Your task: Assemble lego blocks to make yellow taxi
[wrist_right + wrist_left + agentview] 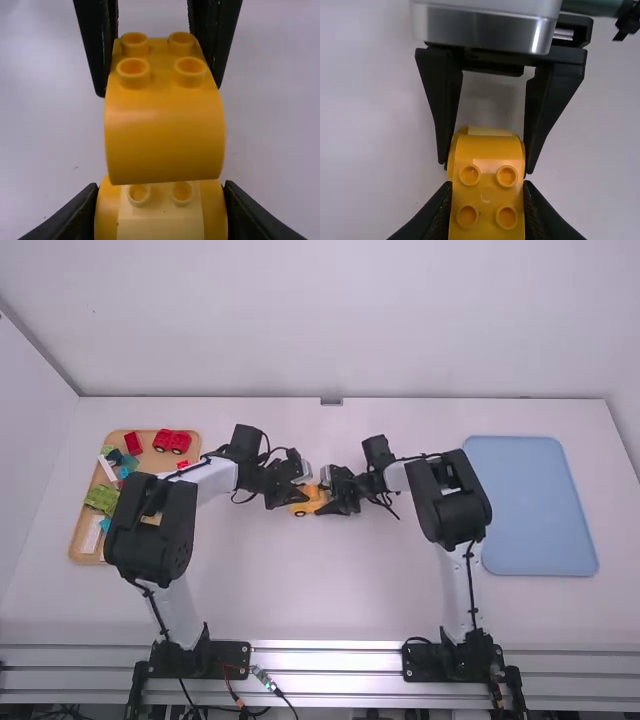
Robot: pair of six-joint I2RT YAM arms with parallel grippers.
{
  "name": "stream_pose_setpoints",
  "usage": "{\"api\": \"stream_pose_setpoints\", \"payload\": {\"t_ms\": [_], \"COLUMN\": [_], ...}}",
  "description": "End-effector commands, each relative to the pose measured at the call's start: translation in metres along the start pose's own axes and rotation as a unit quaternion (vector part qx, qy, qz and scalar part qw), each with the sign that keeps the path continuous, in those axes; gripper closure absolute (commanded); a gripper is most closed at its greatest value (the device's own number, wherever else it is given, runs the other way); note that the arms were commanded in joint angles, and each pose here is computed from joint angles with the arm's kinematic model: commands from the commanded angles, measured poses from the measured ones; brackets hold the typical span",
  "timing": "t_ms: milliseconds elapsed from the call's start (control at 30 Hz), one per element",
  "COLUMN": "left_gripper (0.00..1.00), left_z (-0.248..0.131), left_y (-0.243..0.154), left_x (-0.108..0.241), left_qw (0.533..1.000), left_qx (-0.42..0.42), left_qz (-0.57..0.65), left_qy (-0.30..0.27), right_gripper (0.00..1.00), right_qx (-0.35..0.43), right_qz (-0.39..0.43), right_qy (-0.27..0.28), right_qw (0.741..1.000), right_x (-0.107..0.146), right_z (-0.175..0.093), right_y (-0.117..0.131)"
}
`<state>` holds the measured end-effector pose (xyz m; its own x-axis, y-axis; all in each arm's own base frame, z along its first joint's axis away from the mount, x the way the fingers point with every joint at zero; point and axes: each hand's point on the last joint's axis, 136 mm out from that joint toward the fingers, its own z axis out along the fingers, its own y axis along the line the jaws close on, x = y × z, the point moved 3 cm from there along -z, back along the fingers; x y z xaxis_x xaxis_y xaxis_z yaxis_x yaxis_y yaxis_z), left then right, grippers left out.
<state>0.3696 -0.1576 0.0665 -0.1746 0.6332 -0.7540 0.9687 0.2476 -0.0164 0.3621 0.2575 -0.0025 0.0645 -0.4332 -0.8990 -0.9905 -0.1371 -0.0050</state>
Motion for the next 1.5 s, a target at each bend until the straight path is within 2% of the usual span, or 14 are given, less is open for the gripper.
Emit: {"api": "stream_pose_setpoints", "payload": {"t_ms": [0, 633, 967, 1133, 1467], "left_gripper": [0.95, 0.96, 0.98, 0.99, 0.99], "left_z": [0.004, 0.014, 0.035, 0.033, 0.027], "left_y": [-0.005, -0.007, -0.014, -0.012, 0.005], "left_x": [0.006, 0.008, 0.015, 0.016, 0.022], "left_qw": [1.000, 1.000, 0.999, 0.999, 0.998], "left_qx": [0.008, 0.025, 0.028, 0.025, -0.012], "left_qz": [0.004, 0.008, 0.018, 0.015, -0.001], "left_qy": [0.009, -0.016, 0.021, 0.022, 0.069], "right_gripper": [0.55, 0.55, 0.55, 0.55, 0.56], "right_qx": [0.002, 0.001, 0.000, 0.002, 0.005], "right_qz": [0.025, 0.026, 0.025, 0.027, 0.027], "right_qy": [0.026, 0.027, 0.027, 0.027, 0.039], "right_qw": [0.999, 0.999, 0.999, 0.999, 0.999], "right_x": [0.015, 0.015, 0.015, 0.016, 0.018], "right_z": [0.003, 0.003, 0.004, 0.002, 0.003], "right_y": [0.003, 0.004, 0.004, 0.003, 0.003]}}
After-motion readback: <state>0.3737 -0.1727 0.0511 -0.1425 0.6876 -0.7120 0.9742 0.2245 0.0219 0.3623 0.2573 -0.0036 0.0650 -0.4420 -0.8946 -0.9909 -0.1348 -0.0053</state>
